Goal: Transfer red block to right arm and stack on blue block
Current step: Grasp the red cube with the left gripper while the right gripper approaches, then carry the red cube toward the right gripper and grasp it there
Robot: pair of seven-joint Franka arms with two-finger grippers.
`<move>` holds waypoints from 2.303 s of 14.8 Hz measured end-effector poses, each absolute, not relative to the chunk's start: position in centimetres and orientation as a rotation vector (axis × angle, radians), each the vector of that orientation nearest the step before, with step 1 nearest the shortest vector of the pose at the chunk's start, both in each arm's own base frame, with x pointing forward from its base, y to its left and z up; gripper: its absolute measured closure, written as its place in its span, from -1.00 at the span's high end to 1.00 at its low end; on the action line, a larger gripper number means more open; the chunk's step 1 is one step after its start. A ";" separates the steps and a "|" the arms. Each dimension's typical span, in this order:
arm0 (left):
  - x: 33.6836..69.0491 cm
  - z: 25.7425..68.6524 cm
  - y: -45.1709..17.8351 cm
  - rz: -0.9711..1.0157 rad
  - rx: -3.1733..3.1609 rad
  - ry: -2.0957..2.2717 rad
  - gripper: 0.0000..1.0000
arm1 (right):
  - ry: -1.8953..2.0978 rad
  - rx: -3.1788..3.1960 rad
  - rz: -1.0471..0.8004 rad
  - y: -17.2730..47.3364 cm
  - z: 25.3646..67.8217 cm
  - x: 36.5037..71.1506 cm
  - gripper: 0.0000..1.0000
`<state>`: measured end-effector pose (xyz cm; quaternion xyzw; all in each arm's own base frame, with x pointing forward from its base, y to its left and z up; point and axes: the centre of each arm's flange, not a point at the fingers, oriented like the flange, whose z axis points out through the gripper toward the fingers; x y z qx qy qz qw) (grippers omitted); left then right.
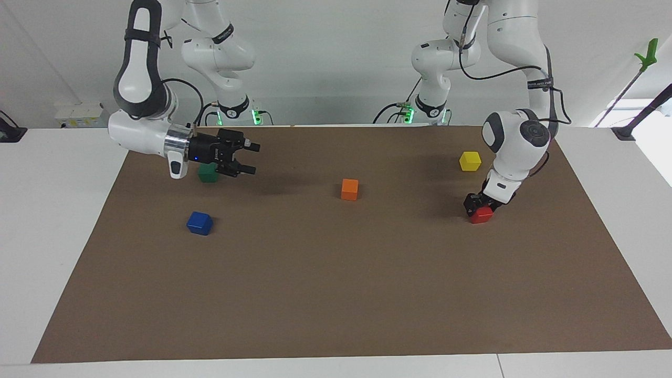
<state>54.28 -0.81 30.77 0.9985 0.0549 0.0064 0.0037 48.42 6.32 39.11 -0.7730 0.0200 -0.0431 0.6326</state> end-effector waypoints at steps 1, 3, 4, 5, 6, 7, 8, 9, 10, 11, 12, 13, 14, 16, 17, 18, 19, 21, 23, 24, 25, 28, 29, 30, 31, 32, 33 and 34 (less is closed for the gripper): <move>54.3 30.9 -1.0 0.003 3.126 0.226 0.10 | 0.048 -1.712 -0.108 8.3 39.0 48.1 1.00; 54.5 31.9 -1.8 -0.061 3.109 0.408 0.10 | 0.047 -1.607 -0.127 12.1 38.3 47.1 1.00; 54.9 33.3 -2.4 -0.111 3.096 0.490 0.10 | 0.046 -1.544 -0.130 14.0 37.9 46.5 1.00; 55.4 35.5 -3.5 -0.161 3.076 0.543 0.10 | 0.042 -1.477 -0.128 15.9 37.4 45.9 1.00; 56.0 38.5 -4.8 -0.208 3.051 0.586 0.10 | 0.038 -1.411 -0.117 17.5 36.7 45.4 1.00; 56.2 41.9 -5.9 -0.249 3.023 0.626 0.10 | 0.035 -1.345 -0.099 18.8 36.0 45.0 1.00; 56.1 45.5 -7.0 -0.278 2.993 0.665 0.10 | 0.039 -1.289 -0.084 19.9 35.2 44.8 1.00; 55.4 49.1 -8.0 -0.292 2.960 0.705 0.10 | 0.044 -1.237 -0.067 20.8 34.7 44.6 1.00; 54.5 52.4 -9.1 -0.290 2.920 0.756 0.10 | 0.049 -1.176 -0.048 21.6 34.4 44.4 1.00; 53.1 55.4 -10.4 -0.284 2.873 0.826 0.10 | 0.054 -1.104 -0.031 22.4 34.3 44.2 1.00; 51.7 57.5 -11.9 -0.285 2.827 0.900 0.10 | 0.058 -1.040 -0.014 23.1 34.0 43.9 1.00; 50.4 59.1 -13.8 -0.290 2.781 0.973 0.10 | 0.063 -0.993 0.001 23.7 33.6 43.7 1.00; 49.1 60.4 -16.2 -0.298 2.735 1.041 0.10 | 0.065 -0.957 0.018 24.2 33.1 43.4 1.00; 46.5 62.3 -21.5 -0.337 2.647 1.169 0.10 | 0.068 -0.890 0.045 24.4 32.3 43.1 1.00; 45.4 62.9 -23.7 -0.368 2.591 1.263 0.10 | 0.067 -0.858 0.057 24.4 31.8 43.0 1.00; 44.6 63.3 -25.4 -0.396 2.523 1.375 0.10 | 0.067 -0.825 0.067 24.5 31.5 42.8 1.00; 44.1 63.6 -26.7 -0.411 2.448 1.489 0.10 | 0.069 -0.792 0.072 24.8 31.4 42.6 1.00; 43.6 63.9 -28.9 -0.424 2.305 1.666 0.10 | 0.076 -0.755 0.083 25.9 31.3 42.1 1.00; 43.2 63.7 -30.7 -0.460 2.159 1.779 0.10 | 0.086 -0.721 0.091 27.1 31.3 41.7 1.00; 43.0 63.3 -31.4 -0.487 2.090 1.835 0.10 | 0.089 -0.696 0.098 27.6 31.3 41.4 1.00; 42.7 62.8 -31.8 -0.507 2.046 1.878 0.10 | 0.091 -0.678 0.106 28.1 31.2 41.1 1.00; 41.3 61.3 -32.6 -0.529 2.000 1.964 0.10 | 0.107 -0.655 0.136 28.8 30.8 40.6 1.00; 40.7 61.0 -32.7 -0.535 1.982 1.994 0.10 | 0.119 -0.647 0.142 28.9 30.8 40.7 1.00; 40.2 60.9 -32.8 -0.542 1.955 2.030 0.10 | 0.124 -0.642 0.152 29.1 30.7 40.6 1.00; 39.9 60.9 -32.9 -0.546 1.923 2.067 0.10 | 0.125 -0.633 0.159 29.5 30.6 40.5 1.00; 39.7 60.9 -32.9 -0.549 1.900 2.093 0.10 | 0.127 -0.620 0.162 29.9 30.5 40.3 1.00; 39.5 61.0 -33.1 -0.551 1.890 2.105 0.10 | 0.132 -0.610 0.165 30.3 30.2 40.2 1.00; 39.2 60.9 -33.3 -0.552 1.887 2.109 0.10 | 0.134 -0.605 0.171 30.7 30.0 40.0 1.00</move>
